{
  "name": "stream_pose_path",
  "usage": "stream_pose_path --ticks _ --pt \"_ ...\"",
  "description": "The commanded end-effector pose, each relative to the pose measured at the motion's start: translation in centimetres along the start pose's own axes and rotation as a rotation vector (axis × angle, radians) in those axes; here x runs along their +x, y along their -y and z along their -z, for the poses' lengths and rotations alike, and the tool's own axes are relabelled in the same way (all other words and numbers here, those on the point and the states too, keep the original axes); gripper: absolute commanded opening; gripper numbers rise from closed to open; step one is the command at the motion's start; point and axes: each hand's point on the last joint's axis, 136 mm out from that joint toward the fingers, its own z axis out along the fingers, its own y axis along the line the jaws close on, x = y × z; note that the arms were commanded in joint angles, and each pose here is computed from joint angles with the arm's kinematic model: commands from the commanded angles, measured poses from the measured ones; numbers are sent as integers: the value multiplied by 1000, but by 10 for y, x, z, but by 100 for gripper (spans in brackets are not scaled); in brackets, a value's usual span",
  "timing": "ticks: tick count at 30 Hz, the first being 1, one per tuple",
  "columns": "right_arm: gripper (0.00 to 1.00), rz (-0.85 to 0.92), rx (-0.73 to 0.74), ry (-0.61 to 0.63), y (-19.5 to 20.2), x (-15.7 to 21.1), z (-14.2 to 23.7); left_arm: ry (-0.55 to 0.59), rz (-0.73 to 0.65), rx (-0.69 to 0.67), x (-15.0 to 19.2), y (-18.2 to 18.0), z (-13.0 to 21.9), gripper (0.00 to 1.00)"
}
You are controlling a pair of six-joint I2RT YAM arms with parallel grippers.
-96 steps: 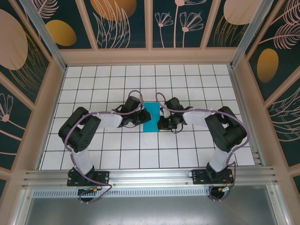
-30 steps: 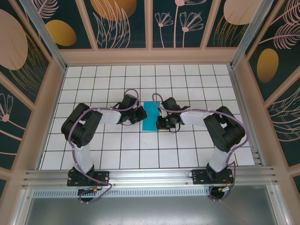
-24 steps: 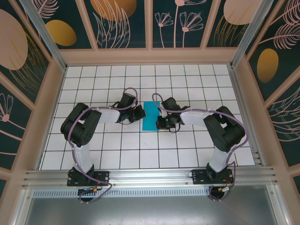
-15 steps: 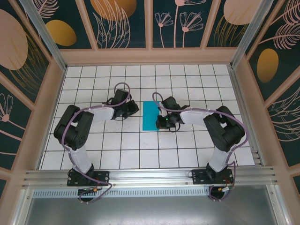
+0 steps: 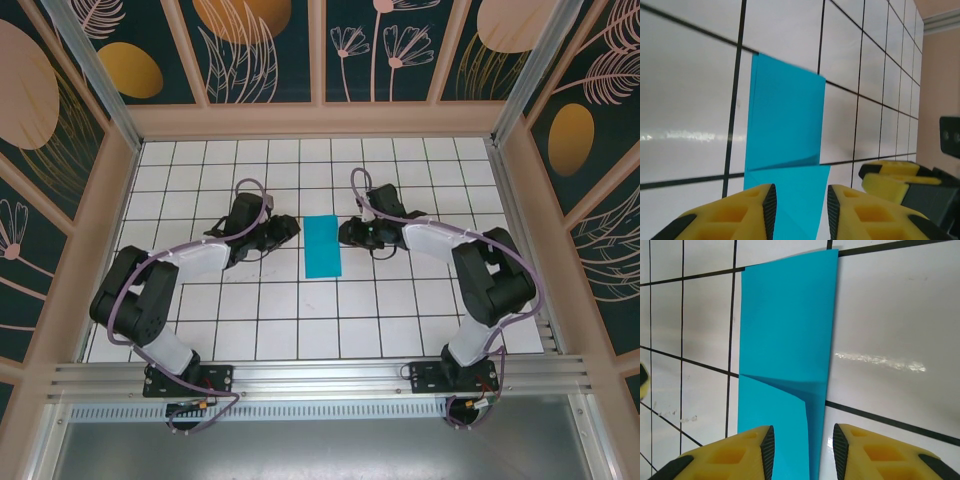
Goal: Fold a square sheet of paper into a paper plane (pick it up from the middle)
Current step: Turn over the paper at the center of the table.
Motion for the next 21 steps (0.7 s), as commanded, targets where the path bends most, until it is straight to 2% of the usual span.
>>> stream_pose_path --ticks 1,8,21 --pt "38 23 -49 -34 -5 0 -13 -43 11 89 10 17 -5 37" --pt "25 12 -85 -73 -2 5 -28 -98 26 92 27 13 -20 37" --pt "21 6 -137 -94 -5 9 -32 -155 47 64 42 2 -41 37"
